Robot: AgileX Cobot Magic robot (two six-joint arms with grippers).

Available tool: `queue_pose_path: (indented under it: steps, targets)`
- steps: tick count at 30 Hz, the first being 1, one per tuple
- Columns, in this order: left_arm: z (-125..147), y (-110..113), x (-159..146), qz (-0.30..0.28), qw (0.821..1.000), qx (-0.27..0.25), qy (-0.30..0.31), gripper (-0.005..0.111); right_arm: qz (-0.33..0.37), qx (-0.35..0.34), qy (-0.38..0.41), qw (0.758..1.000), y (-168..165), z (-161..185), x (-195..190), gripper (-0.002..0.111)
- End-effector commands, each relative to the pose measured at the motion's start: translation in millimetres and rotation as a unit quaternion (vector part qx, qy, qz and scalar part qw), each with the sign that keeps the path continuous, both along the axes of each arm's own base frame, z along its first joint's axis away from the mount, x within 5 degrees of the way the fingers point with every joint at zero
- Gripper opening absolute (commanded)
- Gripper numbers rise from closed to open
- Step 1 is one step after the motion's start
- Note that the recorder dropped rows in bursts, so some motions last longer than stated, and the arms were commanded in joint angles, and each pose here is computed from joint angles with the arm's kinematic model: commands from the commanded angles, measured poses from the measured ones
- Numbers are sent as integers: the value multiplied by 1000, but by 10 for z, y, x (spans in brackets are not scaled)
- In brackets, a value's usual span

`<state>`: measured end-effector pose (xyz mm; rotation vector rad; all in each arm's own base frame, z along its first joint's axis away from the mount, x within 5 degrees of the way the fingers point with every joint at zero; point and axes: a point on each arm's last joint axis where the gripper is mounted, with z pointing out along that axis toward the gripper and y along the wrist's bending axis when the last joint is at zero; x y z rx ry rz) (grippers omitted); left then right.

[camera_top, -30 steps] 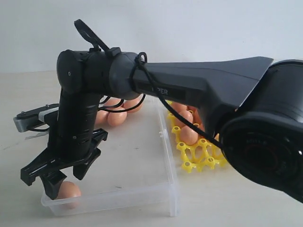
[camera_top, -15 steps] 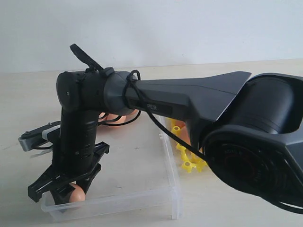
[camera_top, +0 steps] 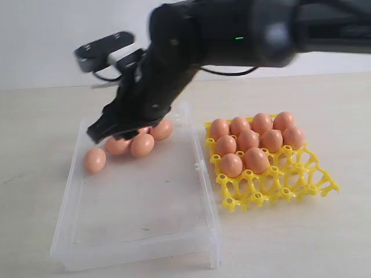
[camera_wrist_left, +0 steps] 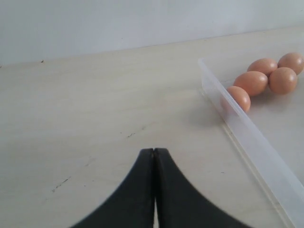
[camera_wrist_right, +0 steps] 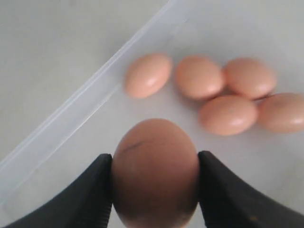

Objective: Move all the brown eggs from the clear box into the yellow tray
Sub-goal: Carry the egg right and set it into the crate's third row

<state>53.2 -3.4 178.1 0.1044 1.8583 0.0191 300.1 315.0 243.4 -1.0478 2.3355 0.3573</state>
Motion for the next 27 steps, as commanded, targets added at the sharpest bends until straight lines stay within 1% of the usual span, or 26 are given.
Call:
queue_pose_path:
  steps: [1, 3, 8, 13, 16, 19, 20, 22, 24, 27]
  targets:
    - [27, -1, -2, 0, 1000, -4, -9, 0, -83, 104, -115, 984, -728, 221, -66, 0]
    - [27, -1, -2, 0, 1000, -4, -9, 0, -115, 127, -148, 974, -1089, 199, -127, 0]
    - [27, -1, -2, 0, 1000, -4, -9, 0, -192, 150, -204, 948, -1801, -67, -270, 0]
    - [27, -1, -2, 0, 1000, -4, -9, 0, -245, 150, -236, 928, -2229, -406, -379, 0]
    - [27, -1, -2, 0, 1000, -4, -9, 0, -269, 149, -244, 920, -2391, -586, -442, 0]
    - [27, -1, -2, 0, 1000, -4, -9, 0, -287, 169, -255, 908, -2462, -683, -441, 0]
    - [27, -1, -2, 0, 1000, -4, -9, 0, -289, 171, -251, 908, -2476, -709, -427, 0]
    - [27, -1, -2, 0, 1000, -4, -9, 0, -275, 171, -239, 915, -2467, -793, -409, 0]
    - [27, -1, -2, 0, 1000, -4, -9, 0, -277, 178, -231, 915, -2458, -861, -389, 0]
    - [27, -1, -2, 0, 1000, -4, -9, 0, -281, 168, -207, 922, -2449, -1063, -360, 0]
